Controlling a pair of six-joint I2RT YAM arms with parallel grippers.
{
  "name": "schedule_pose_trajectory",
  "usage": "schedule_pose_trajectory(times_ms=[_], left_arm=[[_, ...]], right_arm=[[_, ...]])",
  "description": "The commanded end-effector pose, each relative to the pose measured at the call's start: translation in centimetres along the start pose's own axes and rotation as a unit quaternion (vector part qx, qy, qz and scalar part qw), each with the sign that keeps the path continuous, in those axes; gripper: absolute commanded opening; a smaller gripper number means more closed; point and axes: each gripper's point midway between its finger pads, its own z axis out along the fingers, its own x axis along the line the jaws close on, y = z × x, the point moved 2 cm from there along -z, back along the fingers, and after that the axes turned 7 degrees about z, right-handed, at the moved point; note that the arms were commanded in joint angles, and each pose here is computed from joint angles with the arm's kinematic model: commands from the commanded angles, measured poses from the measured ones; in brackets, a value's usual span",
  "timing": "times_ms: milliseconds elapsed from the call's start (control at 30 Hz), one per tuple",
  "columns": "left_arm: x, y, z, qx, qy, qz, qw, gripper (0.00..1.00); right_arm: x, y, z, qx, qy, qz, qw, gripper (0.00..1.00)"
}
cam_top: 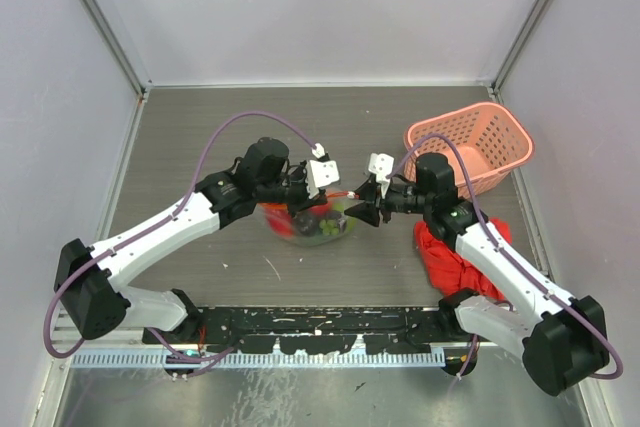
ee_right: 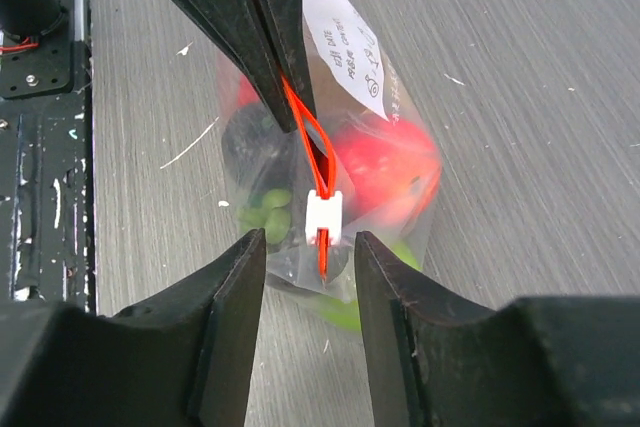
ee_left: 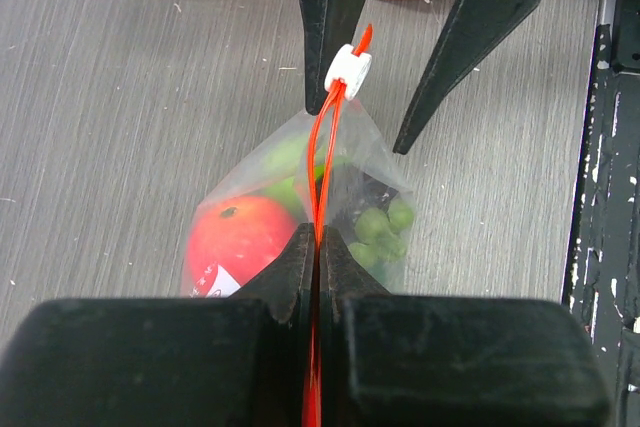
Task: Place the food in the zip-top bag and seal the zipper
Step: Zip the zipper food storage bag at the center of the board.
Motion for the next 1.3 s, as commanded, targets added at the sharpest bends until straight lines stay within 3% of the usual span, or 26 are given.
schedule_pose_trajectory(times_ms=[0,133,433,733,900,1133,1267], left_arm=[[0.5,2.0,-0.9,-0.042,0.013,0.012,0.999,0.0],[0.4,1.9,-0.8,-0.042,0.012,0.013,0.999,0.0],[0.4,2.8,-1.7,-0.058,0.02,0.019,0.998,0.0],[0.5,2.7,-1.7,-0.058,0.022,0.019,0.998,0.0],[0.4,2.7,-1.7,-0.058,0.021,0.019,0.998,0.0],[0.2,2.9,-1.8,-0.06,0.012,0.019,0.998,0.0],[0.3,3.2,-1.9,-0.065,0.015,0.02,0.998,0.1]], right_arm=[[-0.3,2.4,0.1,-0.048,0.003,-0.038,0.998,0.45],[-0.4,2.5,0.2,-0.053,0.004,-0.038,0.998,0.41],[-0.5,2.1,0.1,-0.05,0.008,-0.029,0.998,0.16],[-0.7,2.0,-0.4,-0.048,-0.001,-0.028,0.998,0.3],[-0.6,1.9,-0.3,-0.047,0.005,-0.029,0.998,0.31],[-0.5,2.4,-0.1,-0.049,0.018,-0.028,0.998,0.18],[-0.4,2.6,-0.1,-0.051,0.021,-0.029,0.998,0.03]])
